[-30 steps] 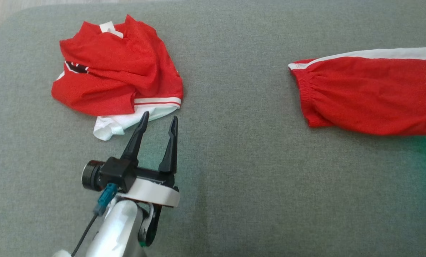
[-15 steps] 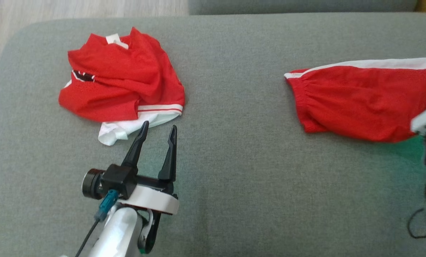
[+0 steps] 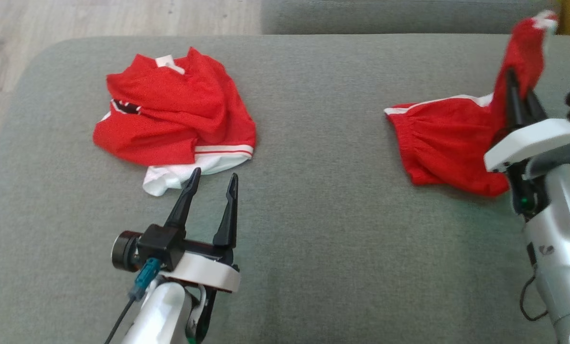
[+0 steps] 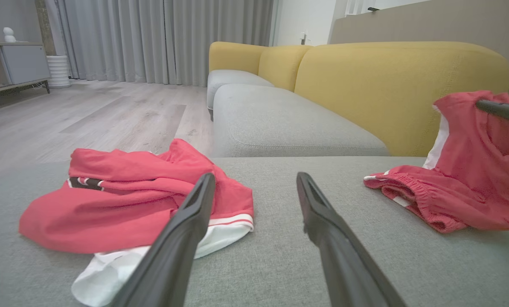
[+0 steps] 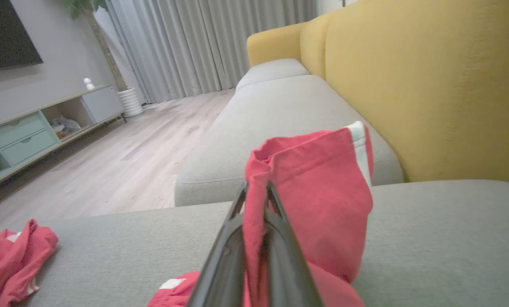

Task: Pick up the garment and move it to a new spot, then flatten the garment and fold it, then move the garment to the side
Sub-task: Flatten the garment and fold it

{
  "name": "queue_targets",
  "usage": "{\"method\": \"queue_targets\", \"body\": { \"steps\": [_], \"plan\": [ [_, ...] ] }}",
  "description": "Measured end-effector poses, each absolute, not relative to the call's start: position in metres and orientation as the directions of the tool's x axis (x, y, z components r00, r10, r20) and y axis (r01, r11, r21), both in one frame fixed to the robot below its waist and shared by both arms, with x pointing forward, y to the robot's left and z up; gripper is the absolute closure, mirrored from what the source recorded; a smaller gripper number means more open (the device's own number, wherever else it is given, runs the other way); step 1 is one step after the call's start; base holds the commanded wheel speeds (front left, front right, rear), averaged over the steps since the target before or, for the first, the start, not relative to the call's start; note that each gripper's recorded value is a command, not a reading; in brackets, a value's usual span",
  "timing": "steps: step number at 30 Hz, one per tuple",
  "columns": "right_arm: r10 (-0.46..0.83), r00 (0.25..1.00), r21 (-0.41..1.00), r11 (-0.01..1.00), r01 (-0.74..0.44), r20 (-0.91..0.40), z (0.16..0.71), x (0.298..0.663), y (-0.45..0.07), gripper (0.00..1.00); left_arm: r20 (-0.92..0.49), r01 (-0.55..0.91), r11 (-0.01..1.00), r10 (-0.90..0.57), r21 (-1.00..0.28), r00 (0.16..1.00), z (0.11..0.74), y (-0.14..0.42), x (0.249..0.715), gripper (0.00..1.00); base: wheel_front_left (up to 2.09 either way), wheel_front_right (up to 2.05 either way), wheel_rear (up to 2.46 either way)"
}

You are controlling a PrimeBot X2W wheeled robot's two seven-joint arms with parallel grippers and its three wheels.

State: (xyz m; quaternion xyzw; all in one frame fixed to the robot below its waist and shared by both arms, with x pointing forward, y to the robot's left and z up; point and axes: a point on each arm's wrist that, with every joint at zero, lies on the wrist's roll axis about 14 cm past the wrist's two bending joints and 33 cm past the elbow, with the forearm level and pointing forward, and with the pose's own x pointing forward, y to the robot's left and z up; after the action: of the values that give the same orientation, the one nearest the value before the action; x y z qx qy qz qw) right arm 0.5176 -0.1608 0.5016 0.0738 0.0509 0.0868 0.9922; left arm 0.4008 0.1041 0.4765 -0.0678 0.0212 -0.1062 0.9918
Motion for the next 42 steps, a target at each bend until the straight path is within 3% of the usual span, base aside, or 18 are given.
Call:
{"method": "queue_targets", "body": {
  "steps": [12, 20, 21, 22, 26, 33, 37, 42],
  "plan": [
    [0.421, 0.889, 0.106, 0.907, -0.408, -0.181, 0.475, 0.496, -0.090, 1.00, -0.030, 0.150, 0.980, -0.155, -0.131, 0.987, 0.478, 0.124, 0.390, 0.00, 0.00, 0.00, 0.00],
    [0.502, 0.765, 0.010, 0.839, -0.545, -0.403, 0.422, 0.449, -0.081, 1.00, -0.035, 0.158, 0.978, -0.164, -0.135, 0.986, 0.476, 0.120, 0.384, 0.00, 0.00, 0.00, 0.00],
    [0.506, 0.752, -0.003, 0.829, -0.559, -0.422, 0.418, 0.444, -0.081, 0.19, -0.034, 0.163, 0.977, -0.169, -0.136, 0.985, 0.476, 0.119, 0.385, 0.00, 0.00, 0.00, 0.00],
    [0.506, 0.746, -0.006, 0.826, -0.563, -0.434, 0.415, 0.441, -0.083, 0.00, -0.033, 0.168, 0.976, -0.174, -0.136, 0.984, 0.476, 0.117, 0.385, 0.00, 0.00, 0.00, 0.00],
    [0.483, 0.787, 0.038, 0.860, -0.509, -0.383, 0.426, 0.445, -0.095, 0.00, -0.028, 0.194, 0.971, -0.199, -0.137, 0.980, 0.478, 0.108, 0.389, 0.00, 0.00, 0.00, 0.00],
    [0.246, 0.966, 0.104, 0.966, -0.237, -0.076, 0.514, 0.491, -0.186, 0.00, 0.036, 0.237, 0.962, -0.234, -0.136, 0.972, 0.498, 0.095, 0.401, 0.00, 0.00, 0.00, 0.00],
    [0.089, 0.994, 0.152, 0.984, -0.098, 0.061, 0.551, 0.487, -0.236, 0.00, 0.070, 0.263, 0.955, -0.256, -0.134, 0.964, 0.510, 0.085, 0.407, 0.00, 0.00, 0.00, 0.00],
    [0.013, 0.987, 0.186, 0.982, -0.043, 0.158, 0.561, 0.459, -0.239, 0.00, 0.091, 0.287, 0.948, -0.276, -0.136, 0.957, 0.517, 0.077, 0.409, 0.00, 0.00, 0.00, 0.00]
  ]
}}
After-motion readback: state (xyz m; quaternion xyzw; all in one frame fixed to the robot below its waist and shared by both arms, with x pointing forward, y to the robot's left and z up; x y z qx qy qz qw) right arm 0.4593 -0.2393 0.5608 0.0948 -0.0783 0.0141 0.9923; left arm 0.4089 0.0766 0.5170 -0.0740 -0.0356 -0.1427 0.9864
